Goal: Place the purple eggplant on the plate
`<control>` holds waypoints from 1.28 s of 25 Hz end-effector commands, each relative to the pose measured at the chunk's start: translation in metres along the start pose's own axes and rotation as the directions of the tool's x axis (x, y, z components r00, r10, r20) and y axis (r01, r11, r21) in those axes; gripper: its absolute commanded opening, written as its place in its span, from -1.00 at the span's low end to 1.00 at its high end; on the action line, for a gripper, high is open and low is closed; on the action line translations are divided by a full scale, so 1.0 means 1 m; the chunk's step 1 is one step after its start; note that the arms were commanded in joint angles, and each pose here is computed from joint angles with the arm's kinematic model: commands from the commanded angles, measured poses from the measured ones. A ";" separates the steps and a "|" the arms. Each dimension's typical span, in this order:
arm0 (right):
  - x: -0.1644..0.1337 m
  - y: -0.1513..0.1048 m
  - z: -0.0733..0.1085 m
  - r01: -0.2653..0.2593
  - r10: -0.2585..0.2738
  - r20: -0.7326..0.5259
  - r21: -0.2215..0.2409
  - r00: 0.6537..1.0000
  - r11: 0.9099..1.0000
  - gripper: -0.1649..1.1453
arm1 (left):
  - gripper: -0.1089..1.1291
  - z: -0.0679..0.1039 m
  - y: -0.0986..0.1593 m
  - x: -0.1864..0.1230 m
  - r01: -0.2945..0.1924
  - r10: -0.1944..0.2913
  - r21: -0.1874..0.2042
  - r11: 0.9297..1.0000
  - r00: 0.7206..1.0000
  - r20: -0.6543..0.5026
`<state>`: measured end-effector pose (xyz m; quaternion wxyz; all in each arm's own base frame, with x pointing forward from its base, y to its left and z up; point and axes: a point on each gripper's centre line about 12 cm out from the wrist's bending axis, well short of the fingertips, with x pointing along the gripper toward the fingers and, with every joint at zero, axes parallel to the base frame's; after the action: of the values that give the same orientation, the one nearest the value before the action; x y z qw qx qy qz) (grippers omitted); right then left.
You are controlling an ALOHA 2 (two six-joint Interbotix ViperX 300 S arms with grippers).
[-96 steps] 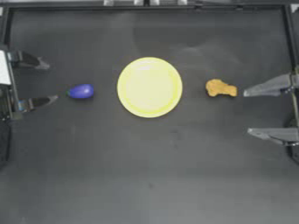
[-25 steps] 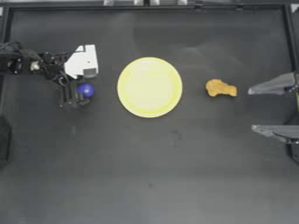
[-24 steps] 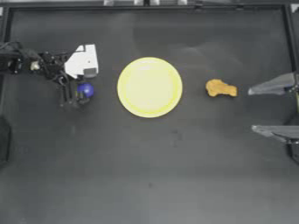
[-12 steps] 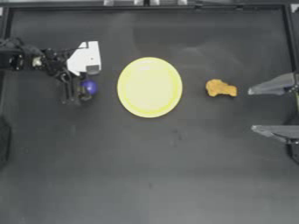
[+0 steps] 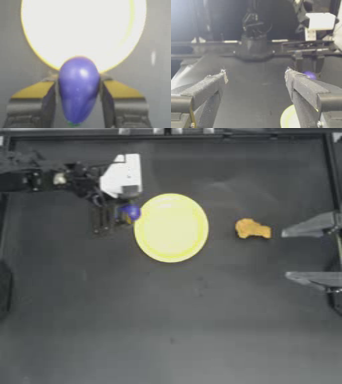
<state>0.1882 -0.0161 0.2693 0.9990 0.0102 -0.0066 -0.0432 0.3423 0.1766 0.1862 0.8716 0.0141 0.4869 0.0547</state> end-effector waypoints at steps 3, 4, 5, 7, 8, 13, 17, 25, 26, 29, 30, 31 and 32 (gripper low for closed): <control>0.005 0.000 0.006 0.002 -0.002 0.006 0.004 1.000 1.000 0.77 | -0.11 0.040 0.009 0.008 -0.005 0.000 0.124 0.992 0.999 0.045; 0.005 0.000 0.006 0.002 -0.002 0.006 0.004 1.000 1.000 0.77 | -0.11 0.044 0.009 0.013 -0.001 -0.005 0.132 0.991 0.999 0.042; 0.005 0.000 0.005 0.002 -0.002 0.005 0.004 1.000 1.000 0.77 | -0.11 0.047 0.010 0.018 0.004 -0.010 0.137 0.991 0.999 0.039; 0.005 0.000 0.005 0.002 -0.002 0.005 0.006 1.000 1.000 0.77 | -0.11 0.054 0.010 0.030 0.016 -0.021 0.157 0.987 0.999 0.031; 0.005 0.000 0.005 0.002 -0.002 0.006 0.006 1.000 1.000 0.77 | -0.11 0.057 0.010 0.034 0.020 -0.026 0.166 0.986 0.999 0.031; 0.005 0.000 0.004 0.004 -0.004 0.002 0.010 1.000 1.000 0.77 | -0.11 0.062 0.014 0.053 0.035 -0.037 0.166 0.986 0.999 0.011; 0.005 0.000 0.003 0.004 -0.004 0.002 0.010 1.000 1.000 0.77 | -0.11 0.062 0.015 0.064 0.044 -0.045 0.162 0.986 0.999 -0.003; 0.005 0.000 0.003 0.004 -0.004 0.002 0.010 1.000 1.000 0.77 | -0.11 0.063 0.008 0.079 0.074 -0.070 0.175 0.982 0.997 -0.029; 0.005 0.000 0.003 0.004 -0.004 0.003 0.010 1.000 1.000 0.77 | -0.11 0.064 0.007 0.080 0.077 -0.073 0.177 0.981 0.997 -0.031; 0.005 0.000 0.003 0.004 -0.004 0.002 0.010 1.000 1.000 0.77 | -0.11 0.065 0.007 0.082 0.085 -0.079 0.177 0.981 0.996 -0.038; 0.005 0.000 0.003 0.004 -0.004 0.002 0.010 1.000 1.000 0.77 | -0.10 0.066 0.006 0.082 0.086 -0.080 0.178 0.980 0.996 -0.038; 0.005 0.000 0.003 0.004 -0.004 0.002 0.009 1.000 1.000 0.77 | -0.10 0.066 0.005 0.083 0.088 -0.082 0.179 0.980 0.996 -0.041; 0.005 0.000 0.003 0.004 -0.004 0.002 0.010 1.000 1.000 0.77 | -0.06 0.066 0.005 0.084 0.090 -0.084 0.180 0.979 0.996 -0.042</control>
<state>0.1903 -0.0164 0.2668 0.9989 0.0135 -0.0006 -0.0439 0.4358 0.1907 0.1299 0.8512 0.0183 0.5246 -0.0063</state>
